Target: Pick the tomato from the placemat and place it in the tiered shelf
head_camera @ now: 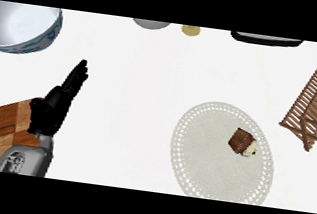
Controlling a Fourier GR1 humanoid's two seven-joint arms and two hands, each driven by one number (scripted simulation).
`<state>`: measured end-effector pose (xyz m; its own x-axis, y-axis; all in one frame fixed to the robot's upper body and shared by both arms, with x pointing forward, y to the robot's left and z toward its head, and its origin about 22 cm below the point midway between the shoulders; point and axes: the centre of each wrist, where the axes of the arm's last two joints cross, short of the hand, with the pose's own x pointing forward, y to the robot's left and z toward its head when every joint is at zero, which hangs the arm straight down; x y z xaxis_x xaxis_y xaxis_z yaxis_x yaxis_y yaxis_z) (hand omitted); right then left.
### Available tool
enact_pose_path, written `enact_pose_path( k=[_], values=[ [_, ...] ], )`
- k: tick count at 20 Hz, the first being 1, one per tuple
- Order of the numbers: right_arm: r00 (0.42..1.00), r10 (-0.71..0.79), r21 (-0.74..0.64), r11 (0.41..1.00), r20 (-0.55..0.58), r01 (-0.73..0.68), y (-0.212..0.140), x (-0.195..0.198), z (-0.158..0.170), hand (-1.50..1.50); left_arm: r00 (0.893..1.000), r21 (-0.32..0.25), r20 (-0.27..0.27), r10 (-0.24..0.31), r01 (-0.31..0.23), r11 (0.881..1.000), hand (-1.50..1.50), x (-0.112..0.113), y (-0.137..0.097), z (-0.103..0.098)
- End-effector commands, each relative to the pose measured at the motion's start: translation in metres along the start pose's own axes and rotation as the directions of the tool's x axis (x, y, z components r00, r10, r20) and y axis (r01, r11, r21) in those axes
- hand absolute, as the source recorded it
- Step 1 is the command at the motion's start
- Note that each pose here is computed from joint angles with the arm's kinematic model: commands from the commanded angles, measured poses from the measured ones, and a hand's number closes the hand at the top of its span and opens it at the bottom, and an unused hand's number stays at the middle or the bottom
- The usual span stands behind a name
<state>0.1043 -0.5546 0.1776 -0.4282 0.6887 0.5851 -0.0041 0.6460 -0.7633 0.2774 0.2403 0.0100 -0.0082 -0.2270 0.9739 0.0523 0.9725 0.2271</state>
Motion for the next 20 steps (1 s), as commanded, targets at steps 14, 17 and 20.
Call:
enact_pose_path(
  k=[14,17,20],
  values=[
    [0.985,-0.133,-0.232,0.96,0.114,0.156,-0.107,0.01,-0.015,1.5,1.0,-0.034,0.027,0.007,-0.007,0.999,0.0,0.011,-0.015,-0.009],
    [0.986,-0.11,-0.275,0.951,0.123,0.141,-0.115,0.013,-0.037,1.5,1.0,-0.052,0.021,-0.01,0.011,0.999,0.0,0.019,-0.035,-0.006],
    [0.99,-0.113,-0.302,0.944,0.088,0.135,-0.113,0.006,-0.051,1.5,0.999,-0.067,0.036,-0.016,0.019,0.998,0.0,0.015,-0.015,-0.015]
  ],
)
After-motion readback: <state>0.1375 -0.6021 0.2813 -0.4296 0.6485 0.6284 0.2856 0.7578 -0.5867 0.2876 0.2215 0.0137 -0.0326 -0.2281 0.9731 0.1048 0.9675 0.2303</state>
